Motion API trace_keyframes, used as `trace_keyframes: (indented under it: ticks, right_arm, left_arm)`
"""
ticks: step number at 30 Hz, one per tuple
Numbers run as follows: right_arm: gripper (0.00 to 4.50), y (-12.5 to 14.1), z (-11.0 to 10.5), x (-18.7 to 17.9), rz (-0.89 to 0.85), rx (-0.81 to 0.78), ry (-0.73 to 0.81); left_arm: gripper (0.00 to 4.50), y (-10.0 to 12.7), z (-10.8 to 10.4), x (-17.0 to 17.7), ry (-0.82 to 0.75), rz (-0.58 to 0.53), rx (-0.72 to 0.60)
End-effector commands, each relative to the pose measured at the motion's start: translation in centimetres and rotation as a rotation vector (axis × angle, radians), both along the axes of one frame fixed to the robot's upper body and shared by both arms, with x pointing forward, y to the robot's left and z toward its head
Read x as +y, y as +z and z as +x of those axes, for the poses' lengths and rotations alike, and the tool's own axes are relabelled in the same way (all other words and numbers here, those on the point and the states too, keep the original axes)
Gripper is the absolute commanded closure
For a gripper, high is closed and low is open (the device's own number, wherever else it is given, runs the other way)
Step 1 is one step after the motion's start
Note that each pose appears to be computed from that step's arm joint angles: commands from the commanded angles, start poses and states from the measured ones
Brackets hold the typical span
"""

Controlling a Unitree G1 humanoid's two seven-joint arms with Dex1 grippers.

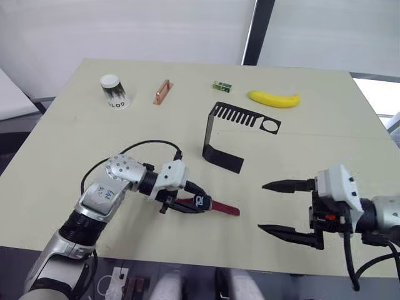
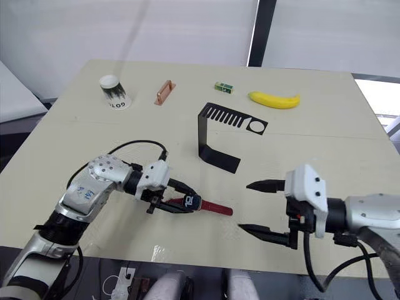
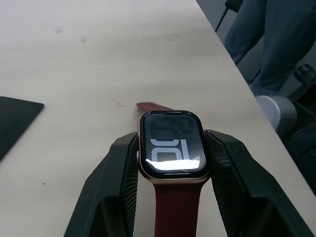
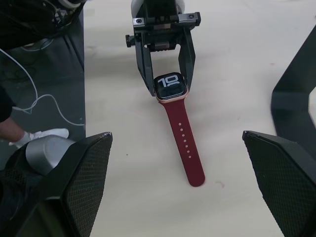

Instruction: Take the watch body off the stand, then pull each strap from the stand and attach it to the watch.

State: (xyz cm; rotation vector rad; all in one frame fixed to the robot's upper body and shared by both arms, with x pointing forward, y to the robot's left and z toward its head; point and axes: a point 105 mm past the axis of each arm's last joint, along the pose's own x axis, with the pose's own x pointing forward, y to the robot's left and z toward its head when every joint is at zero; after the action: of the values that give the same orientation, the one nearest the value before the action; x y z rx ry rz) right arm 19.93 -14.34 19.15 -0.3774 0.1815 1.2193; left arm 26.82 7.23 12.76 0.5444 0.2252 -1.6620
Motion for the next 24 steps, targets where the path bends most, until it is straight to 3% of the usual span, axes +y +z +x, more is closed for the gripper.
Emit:
trace_keyframes:
  ticks: [1, 6, 9, 12, 16, 20, 24]
  right_arm:
    - [0.03, -0.8, 0.2, 0.5, -0.023, -0.04, -0.001]
    - [0.03, -1.8, 0.5, 0.2, -0.05, -0.037, -0.01]
    - [0.0, -1.9, 0.6, -0.6, -0.067, -0.035, -0.021]
    - [0.0, -1.4, 0.4, -1.9, -0.072, -0.025, -0.042]
    - [0.0, 0.3, 0.4, -4.8, -0.071, -0.016, -0.11]
    - [0.0, 2.2, 0.3, -8.5, -0.096, -0.036, -0.209]
    - [0.0, 3.4, 0.4, -10.8, -0.109, -0.062, -0.264]
  left_arm:
    - [2.9, -2.2, 0.1, -0.6, 0.035, 0.074, -0.031]
    - [2.9, -3.5, 0.2, -0.8, 0.087, 0.091, -0.012]
    - [1.5, -1.6, -0.2, -0.2, 0.108, 0.023, 0.038]
    - [0.04, 1.2, -1.2, 2.6, 0.121, -0.038, 0.058]
    - [0.04, 5.3, -2.4, 8.0, 0.173, -0.079, 0.075]
    - [0.04, 8.4, -3.2, 15.2, 0.363, -0.024, 0.121]
    - [0.04, 9.1, -4.0, 18.4, 0.462, 0.029, 0.086]
